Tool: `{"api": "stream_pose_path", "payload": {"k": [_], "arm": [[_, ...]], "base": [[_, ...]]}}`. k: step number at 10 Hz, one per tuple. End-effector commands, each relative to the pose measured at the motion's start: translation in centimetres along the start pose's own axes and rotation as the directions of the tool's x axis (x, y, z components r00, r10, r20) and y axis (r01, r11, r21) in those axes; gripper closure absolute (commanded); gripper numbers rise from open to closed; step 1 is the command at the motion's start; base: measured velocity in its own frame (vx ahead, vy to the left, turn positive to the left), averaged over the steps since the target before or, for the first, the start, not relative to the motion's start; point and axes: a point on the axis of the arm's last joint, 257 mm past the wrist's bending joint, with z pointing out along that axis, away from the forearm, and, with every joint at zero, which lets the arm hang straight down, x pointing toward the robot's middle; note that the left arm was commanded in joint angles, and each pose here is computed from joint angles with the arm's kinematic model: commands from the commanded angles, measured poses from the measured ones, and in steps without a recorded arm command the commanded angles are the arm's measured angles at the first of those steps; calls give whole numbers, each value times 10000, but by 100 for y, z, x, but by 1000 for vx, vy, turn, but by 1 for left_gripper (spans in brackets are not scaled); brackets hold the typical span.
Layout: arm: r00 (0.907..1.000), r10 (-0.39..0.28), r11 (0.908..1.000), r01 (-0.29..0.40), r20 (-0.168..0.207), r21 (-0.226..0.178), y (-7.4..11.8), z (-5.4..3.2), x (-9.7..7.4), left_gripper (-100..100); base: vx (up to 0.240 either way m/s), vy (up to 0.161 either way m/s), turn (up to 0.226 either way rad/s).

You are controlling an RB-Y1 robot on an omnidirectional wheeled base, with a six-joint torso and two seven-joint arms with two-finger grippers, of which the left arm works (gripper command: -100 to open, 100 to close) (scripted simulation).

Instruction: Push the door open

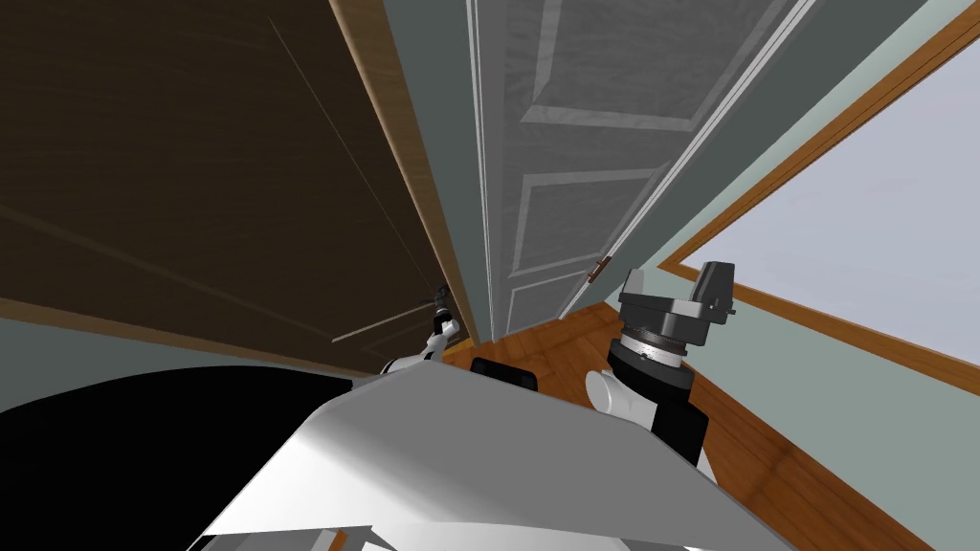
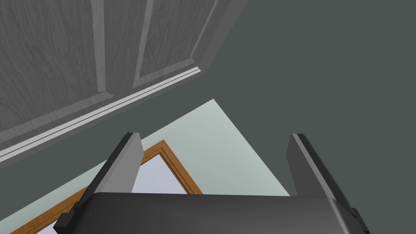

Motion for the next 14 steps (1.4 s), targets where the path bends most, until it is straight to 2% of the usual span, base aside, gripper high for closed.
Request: {"api": "stream_pose_path", "payload": {"k": [1, 4, 5, 7, 8, 12, 13, 14], "arm": [[10000, 20, 10000, -20, -13, 3, 0, -4, 7, 100], [10000, 20, 10000, -20, -13, 3, 0, -4, 7, 100], [9992, -1, 9999, -4, 406, 117, -30, 25, -129, 100], [9985, -8, 9998, -1, 553, 177, -49, 37, -175, 100], [9963, -31, 9996, 5, 860, 293, -86, 57, -268, 100], [9963, -31, 9996, 5, 860, 293, -86, 57, -268, 100], [9912, -70, 9990, 10, 1319, 454, -137, 79, -403, 100], [9912, -70, 9990, 10, 1319, 454, -137, 79, -403, 100]], "base": [[-21, -11, -6], [-4, -2, -1], [-13, 83, -176], [-3, 95, -94], [17, 115, -148], [-2, 35, -18], [3, 87, -157], [-15, 116, -133]]}}
